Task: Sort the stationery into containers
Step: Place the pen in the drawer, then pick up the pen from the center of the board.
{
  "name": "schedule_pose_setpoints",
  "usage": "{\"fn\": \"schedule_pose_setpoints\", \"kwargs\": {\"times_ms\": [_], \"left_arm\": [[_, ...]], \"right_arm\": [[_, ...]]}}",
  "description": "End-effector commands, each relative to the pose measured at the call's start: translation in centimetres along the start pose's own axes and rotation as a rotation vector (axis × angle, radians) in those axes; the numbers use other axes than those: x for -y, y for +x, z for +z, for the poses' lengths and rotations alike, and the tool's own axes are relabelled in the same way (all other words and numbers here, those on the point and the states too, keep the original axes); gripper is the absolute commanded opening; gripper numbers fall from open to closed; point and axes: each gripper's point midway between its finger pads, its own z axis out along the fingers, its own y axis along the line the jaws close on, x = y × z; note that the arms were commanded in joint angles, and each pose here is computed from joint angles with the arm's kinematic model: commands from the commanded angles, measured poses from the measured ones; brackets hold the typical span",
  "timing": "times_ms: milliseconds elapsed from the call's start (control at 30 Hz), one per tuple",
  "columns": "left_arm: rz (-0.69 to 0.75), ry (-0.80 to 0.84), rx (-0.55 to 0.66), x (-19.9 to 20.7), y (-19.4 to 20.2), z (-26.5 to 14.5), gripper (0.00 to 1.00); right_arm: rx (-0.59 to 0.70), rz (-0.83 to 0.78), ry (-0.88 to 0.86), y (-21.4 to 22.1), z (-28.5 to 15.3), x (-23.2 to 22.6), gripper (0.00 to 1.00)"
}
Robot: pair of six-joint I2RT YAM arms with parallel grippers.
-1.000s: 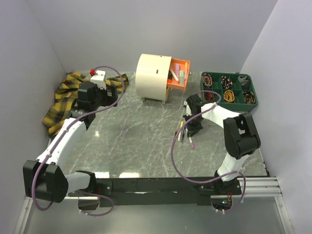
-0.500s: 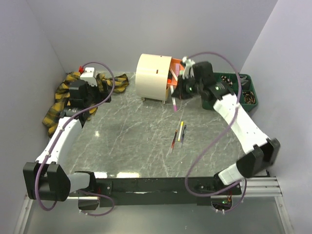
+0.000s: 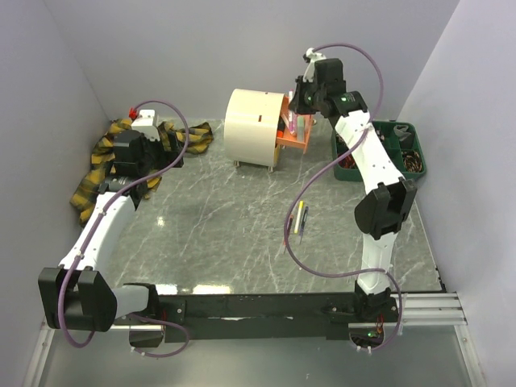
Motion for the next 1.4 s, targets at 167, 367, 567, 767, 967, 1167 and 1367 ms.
{"fn": "schedule_pose_setpoints", "kwargs": {"times_ms": [167,367,567,767,967,1167,1367], "left_arm": [[-0.020,0.030,0.057,0.5,-2.4,0.3,0.99],[-0.016,0.029,0.050,0.4,-2.3,0.6,1.00],[-0.015,0.027,0.032,0.3,-1.8,0.8,1.00],[-0.021,0.038,0.030,0.5,-1.9,1.4,0.99],[-0.040,0.054,0.035,0.8,-2.0,1.7,1.00],[-0.042,0.062,0.051,1.2,-2.3,1.1,1.00],[-0.056,0.075,0.062,1.6,-2.1,0.5,0.99]], "right_arm": [[0.096,-0.039,0.138,-3.2,0.6,3.1,0.00],[0.036,-0.041,0.201,-0.9,3.5,5.7,0.00],[0.006,-0.027,0.228,0.5,5.2,6.6,0.00],[0.051,-0.004,0.227,-1.1,4.1,6.1,0.40],[0.107,0.008,0.225,-3.2,1.0,5.2,0.50],[0.134,0.002,0.125,-4.0,-5.3,2.2,0.50],[-0.075,0.053,0.095,6.1,-10.0,1.5,0.50]]}}
